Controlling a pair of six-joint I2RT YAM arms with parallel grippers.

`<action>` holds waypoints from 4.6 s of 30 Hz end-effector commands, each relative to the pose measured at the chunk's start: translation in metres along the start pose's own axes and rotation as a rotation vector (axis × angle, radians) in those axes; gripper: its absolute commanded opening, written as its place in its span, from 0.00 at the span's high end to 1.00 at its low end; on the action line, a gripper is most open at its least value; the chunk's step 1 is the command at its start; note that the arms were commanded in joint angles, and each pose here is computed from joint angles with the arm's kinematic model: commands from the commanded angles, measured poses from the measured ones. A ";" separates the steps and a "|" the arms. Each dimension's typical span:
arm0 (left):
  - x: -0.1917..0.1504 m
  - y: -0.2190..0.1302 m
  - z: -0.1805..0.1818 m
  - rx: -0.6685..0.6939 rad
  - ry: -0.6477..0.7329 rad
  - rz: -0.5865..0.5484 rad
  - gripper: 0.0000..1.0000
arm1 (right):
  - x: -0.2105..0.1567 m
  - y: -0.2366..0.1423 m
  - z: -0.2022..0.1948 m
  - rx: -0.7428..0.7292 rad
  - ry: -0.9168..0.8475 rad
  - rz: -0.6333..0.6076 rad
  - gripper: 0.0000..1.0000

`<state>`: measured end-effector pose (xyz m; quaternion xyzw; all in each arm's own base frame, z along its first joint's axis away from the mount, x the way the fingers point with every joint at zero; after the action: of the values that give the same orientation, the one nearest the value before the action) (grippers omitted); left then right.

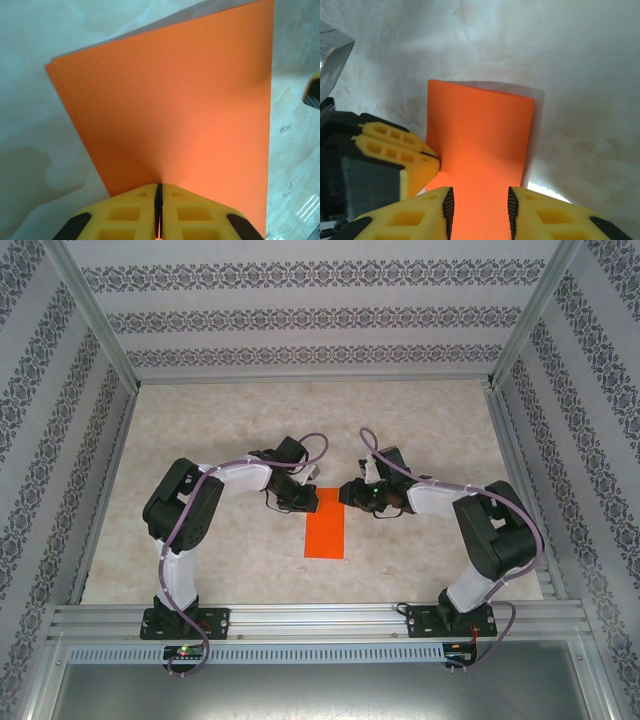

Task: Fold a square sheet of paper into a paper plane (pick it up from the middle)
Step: Fold the triangle a second time at the center of the table.

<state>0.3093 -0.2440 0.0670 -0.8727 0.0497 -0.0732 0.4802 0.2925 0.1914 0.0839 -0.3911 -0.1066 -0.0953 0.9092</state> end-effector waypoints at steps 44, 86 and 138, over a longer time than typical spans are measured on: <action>-0.032 0.015 0.038 0.129 -0.068 0.118 0.87 | 0.013 0.018 0.022 0.064 -0.054 0.053 0.58; -0.012 -0.042 -0.013 -0.040 -0.024 -0.019 0.53 | -0.008 0.011 0.034 0.259 0.001 0.063 0.98; -0.057 -0.129 -0.034 -0.293 -0.103 -0.366 0.64 | 0.051 -0.071 0.087 0.568 0.136 -0.158 1.00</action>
<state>0.2524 -0.1995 0.1857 -0.9334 -0.1306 -0.1019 0.3185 0.3109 0.2070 0.1981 -0.1050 -0.0733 -0.1490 0.9805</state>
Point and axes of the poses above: each hand's point on the last joint's axis, 136 mm out from that joint toward the fingers, its own y axis out along the fingers, its own z axis along the line the jaws close on, x = y × z, the point moved 6 cm from there along -y, back along the fingers, and after that the axes turned 4 degrees about -y, right-handed, at the moved point
